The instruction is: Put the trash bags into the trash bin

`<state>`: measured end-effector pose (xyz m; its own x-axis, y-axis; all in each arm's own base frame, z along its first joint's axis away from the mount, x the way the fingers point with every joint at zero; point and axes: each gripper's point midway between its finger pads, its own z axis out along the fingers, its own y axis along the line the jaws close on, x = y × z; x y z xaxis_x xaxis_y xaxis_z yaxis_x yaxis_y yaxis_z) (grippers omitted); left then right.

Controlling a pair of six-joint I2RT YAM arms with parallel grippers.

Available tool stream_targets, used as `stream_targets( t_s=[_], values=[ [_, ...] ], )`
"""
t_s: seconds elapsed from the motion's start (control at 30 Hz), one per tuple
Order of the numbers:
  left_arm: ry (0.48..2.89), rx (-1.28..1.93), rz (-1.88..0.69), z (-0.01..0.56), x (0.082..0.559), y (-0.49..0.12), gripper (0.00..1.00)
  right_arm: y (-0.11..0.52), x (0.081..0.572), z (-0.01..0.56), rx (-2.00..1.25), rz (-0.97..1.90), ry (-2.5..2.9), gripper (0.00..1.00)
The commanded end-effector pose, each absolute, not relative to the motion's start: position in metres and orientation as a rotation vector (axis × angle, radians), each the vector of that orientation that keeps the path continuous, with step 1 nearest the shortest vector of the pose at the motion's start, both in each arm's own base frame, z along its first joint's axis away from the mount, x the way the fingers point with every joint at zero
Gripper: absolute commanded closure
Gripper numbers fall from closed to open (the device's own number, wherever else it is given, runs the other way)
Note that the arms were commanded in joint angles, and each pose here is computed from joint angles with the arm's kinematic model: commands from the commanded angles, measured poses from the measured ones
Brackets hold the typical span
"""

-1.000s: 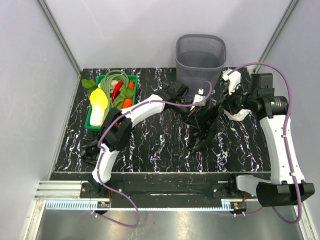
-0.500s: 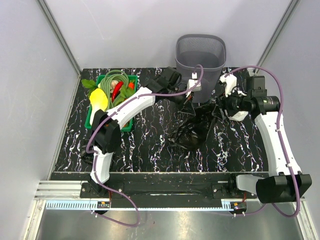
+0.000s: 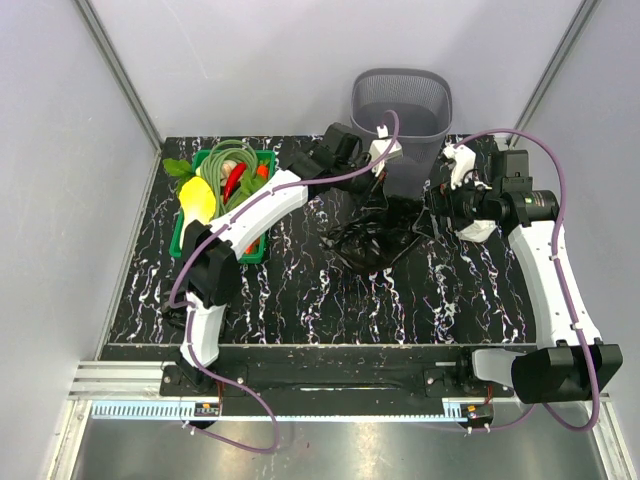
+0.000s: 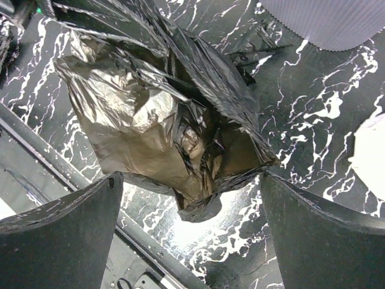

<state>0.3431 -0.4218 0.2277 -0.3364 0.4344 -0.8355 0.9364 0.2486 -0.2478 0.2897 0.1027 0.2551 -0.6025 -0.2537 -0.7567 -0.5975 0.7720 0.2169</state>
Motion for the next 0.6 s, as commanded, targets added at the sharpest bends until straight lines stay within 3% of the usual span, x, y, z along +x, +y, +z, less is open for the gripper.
stream_targets(
  t_s=[0.0,0.37,0.57],
  values=[
    [1.806,1.111,-0.945,0.285,0.362,-0.419,1.00,0.090,0.302,0.265,-0.563,0.475,2.186,0.00],
    [1.837,1.009,-0.818,0.290,0.382,-0.408,1.00,0.102,0.273,0.285,-0.690,0.559,2.131,0.00],
    [1.850,0.941,-0.816,0.298,0.390,-0.410,1.00,0.133,0.247,0.272,-0.782,0.849,2.127,0.02]
  ],
)
